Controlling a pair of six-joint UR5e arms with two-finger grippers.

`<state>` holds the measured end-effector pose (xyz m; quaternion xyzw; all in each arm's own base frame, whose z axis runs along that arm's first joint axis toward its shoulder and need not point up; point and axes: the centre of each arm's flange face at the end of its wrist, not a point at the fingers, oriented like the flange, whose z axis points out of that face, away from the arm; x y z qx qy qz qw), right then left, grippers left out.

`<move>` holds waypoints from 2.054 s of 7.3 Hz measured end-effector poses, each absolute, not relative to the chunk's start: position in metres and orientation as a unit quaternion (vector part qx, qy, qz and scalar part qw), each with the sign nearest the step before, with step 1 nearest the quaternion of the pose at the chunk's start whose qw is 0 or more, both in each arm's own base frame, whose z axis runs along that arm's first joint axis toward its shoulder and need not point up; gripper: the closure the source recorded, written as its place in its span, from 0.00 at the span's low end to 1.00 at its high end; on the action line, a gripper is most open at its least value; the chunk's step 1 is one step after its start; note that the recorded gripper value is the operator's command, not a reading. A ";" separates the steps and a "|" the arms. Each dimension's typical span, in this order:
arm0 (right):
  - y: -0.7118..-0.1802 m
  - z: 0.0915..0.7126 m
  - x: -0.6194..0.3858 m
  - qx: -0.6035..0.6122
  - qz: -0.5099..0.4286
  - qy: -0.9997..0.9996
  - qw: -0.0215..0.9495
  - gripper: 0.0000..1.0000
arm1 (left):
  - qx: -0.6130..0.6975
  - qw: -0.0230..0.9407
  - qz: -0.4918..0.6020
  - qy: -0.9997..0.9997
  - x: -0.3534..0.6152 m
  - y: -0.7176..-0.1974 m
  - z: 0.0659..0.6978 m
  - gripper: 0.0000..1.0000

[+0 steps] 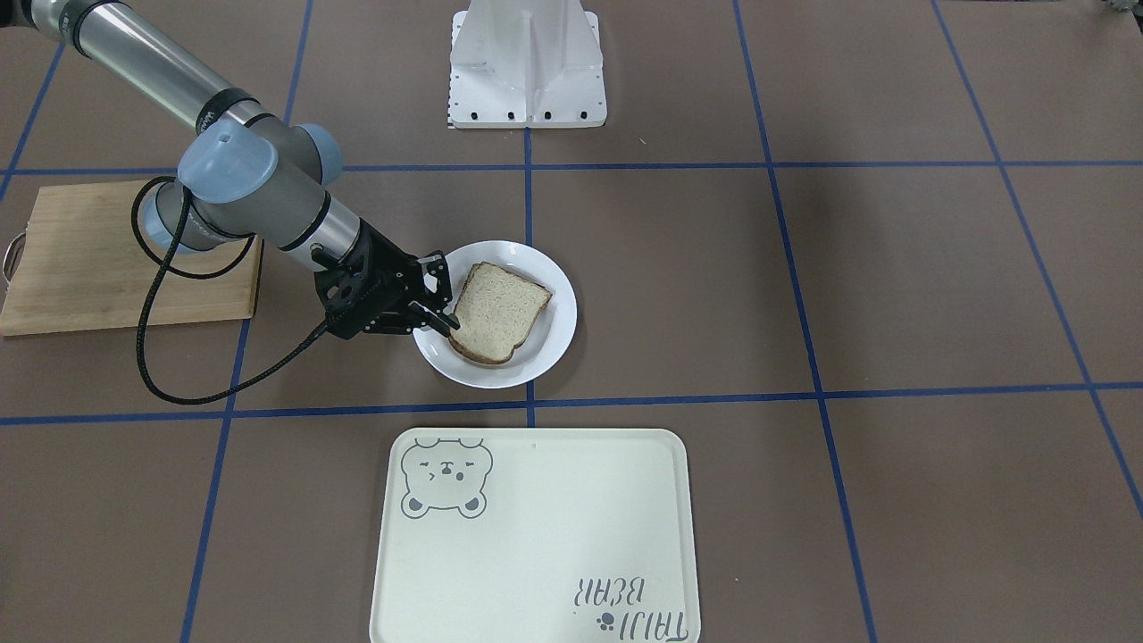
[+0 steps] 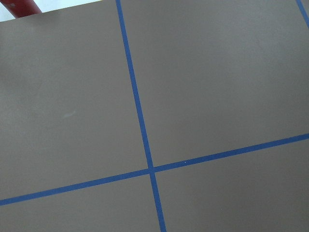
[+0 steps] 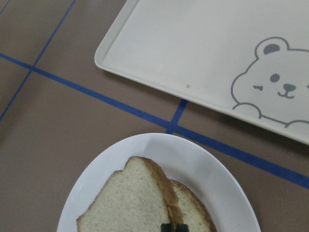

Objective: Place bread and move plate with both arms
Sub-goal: 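Carry the bread over the white plate and lay it on the egg toast, then open the right gripper and withdraw it from the plate, then reach the left gripper to the white plate rim and grip it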

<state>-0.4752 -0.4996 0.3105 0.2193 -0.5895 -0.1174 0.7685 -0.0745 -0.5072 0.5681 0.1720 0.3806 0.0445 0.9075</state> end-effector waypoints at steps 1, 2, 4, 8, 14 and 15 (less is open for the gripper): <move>-0.500 0.312 -0.476 0.222 -0.111 -0.587 0.771 0.00 | 0.172 0.907 0.045 0.381 -0.074 -0.507 0.568 0.02; -0.501 0.312 -0.475 0.223 -0.106 -0.586 0.772 0.00 | 0.172 0.907 0.045 0.381 -0.074 -0.507 0.567 0.02; -0.516 0.312 -0.455 0.215 -0.074 -0.580 0.783 0.00 | 0.180 0.906 0.047 0.381 -0.074 -0.510 0.559 0.02; -0.610 0.372 -0.320 0.182 0.001 -0.431 0.884 0.00 | 0.215 0.872 0.032 0.439 -0.041 -0.534 0.492 0.02; -0.602 0.551 0.020 0.088 -0.090 -0.339 0.932 0.00 | 0.132 0.777 -0.080 0.611 0.275 -0.524 0.325 0.02; -0.575 0.567 0.053 0.057 -0.080 -0.332 0.938 0.00 | 0.117 0.763 -0.099 0.628 0.333 -0.504 0.303 0.02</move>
